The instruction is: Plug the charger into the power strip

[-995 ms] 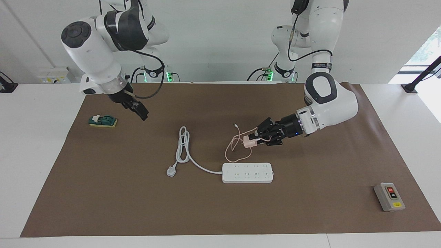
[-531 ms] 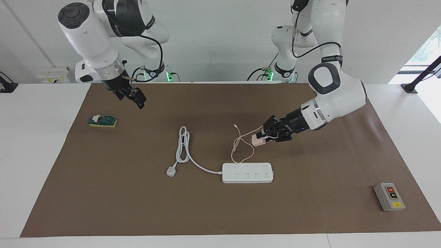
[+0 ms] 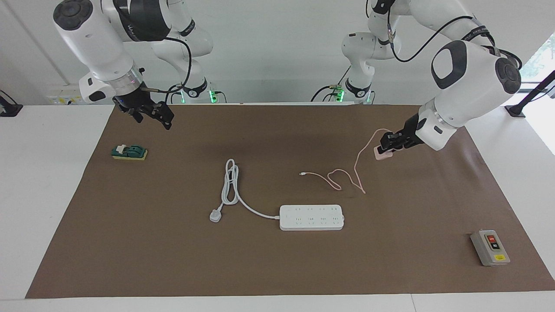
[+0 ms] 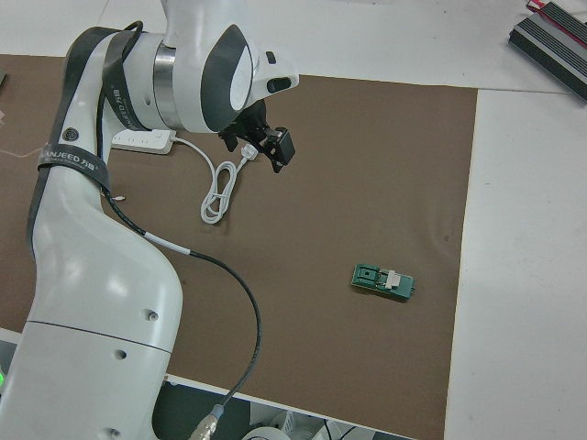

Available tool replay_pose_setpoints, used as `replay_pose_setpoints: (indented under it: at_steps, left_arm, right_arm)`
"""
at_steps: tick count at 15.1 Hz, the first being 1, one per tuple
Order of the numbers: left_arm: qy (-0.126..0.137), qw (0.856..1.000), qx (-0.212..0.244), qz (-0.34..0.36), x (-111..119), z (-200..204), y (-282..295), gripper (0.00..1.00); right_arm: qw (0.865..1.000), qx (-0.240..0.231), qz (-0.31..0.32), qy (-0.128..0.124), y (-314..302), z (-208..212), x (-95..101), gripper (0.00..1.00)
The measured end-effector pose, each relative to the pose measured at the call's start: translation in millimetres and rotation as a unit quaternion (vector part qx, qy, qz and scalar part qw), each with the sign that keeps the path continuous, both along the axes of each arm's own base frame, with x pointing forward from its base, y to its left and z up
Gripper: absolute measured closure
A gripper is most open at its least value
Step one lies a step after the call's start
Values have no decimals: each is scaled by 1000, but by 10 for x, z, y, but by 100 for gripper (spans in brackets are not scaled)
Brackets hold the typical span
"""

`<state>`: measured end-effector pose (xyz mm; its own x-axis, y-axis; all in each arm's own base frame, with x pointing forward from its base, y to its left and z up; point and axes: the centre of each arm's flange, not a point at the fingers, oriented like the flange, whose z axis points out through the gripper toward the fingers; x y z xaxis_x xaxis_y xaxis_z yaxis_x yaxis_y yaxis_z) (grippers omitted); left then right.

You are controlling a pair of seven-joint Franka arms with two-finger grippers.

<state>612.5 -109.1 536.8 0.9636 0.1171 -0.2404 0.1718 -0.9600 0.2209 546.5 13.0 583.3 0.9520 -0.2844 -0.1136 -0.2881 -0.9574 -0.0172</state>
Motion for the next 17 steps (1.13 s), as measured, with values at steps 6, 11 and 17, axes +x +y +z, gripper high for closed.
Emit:
replay_pose_setpoints:
  at_steps: [6, 11, 17]
  left_arm:
    - [12, 998, 44, 41, -26, 92, 30, 68]
    - [19, 996, 51, 69, -50, 158, -13, 68]
    - [-3, 992, 67, 107, -89, 427, 279, 68]
  right_arm:
    - [1000, -3, 15, -13, -5, 129, -14, 0]
    - [1000, -4, 18, -8, -16, 177, -48, 0]
    - [1000, 0, 24, -1, -317, 306, -121, 0]
